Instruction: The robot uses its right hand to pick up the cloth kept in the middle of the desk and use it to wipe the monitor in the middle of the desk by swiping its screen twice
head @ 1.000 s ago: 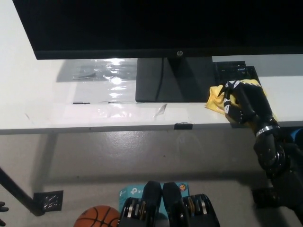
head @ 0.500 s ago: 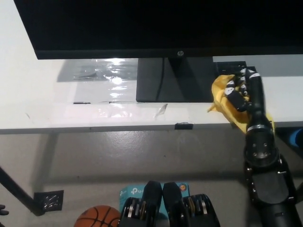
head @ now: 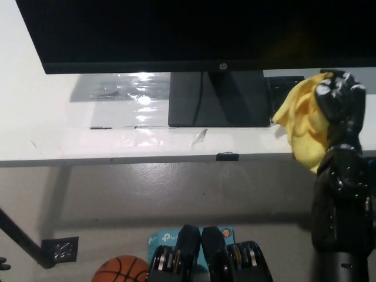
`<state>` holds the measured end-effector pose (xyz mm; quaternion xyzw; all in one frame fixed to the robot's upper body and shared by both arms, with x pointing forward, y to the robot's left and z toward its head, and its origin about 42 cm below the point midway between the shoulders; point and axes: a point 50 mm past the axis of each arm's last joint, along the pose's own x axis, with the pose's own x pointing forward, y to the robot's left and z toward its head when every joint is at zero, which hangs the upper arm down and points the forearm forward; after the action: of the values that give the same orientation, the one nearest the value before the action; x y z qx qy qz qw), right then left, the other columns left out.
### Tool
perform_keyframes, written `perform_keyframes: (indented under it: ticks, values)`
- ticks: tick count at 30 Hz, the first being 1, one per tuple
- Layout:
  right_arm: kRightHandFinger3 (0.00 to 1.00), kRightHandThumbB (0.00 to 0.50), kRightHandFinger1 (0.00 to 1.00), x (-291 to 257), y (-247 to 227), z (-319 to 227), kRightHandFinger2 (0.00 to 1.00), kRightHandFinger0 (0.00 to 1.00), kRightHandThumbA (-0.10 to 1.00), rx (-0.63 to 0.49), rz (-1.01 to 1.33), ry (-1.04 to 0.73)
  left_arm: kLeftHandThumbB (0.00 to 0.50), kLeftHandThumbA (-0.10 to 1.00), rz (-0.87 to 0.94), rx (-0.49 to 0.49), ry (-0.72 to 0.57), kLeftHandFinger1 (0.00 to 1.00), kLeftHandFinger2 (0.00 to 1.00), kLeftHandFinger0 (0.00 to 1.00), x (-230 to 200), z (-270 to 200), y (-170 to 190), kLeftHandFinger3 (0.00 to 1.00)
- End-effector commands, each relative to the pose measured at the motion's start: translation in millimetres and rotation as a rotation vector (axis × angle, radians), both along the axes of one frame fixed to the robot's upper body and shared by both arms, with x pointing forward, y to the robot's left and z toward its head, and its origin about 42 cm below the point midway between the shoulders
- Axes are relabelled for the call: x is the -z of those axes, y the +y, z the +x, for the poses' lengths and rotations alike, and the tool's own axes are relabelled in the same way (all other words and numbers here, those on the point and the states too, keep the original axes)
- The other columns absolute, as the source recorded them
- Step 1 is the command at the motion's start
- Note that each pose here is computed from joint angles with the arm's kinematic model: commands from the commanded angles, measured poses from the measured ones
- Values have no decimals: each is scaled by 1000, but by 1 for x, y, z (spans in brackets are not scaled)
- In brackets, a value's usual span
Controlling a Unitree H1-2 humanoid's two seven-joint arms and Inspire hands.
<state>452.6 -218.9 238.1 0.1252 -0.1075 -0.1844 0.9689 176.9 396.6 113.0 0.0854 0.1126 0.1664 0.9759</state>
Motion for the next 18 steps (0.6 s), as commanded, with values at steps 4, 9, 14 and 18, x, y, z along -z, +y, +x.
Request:
perform_keyframes:
  ticks: [4,9,14,18]
  values:
    - [236,136,0,-133,4,-3,256,0,-100,-103,225,-351,45,149,70,10,-25,289,443,225,-10,-14,6,585]
    - [275,140,0,-178,-6,-4,303,0,-100,-82,184,-433,28,155,96,23,-26,287,430,230,-9,-20,9,586]
    - [358,133,0,-235,-14,2,296,0,-100,-87,138,-526,67,239,128,25,1,252,374,204,-12,-26,7,523]
    - [134,213,0,-278,-8,12,139,0,-100,-55,103,-585,51,216,161,30,2,240,368,187,-17,-26,8,525]
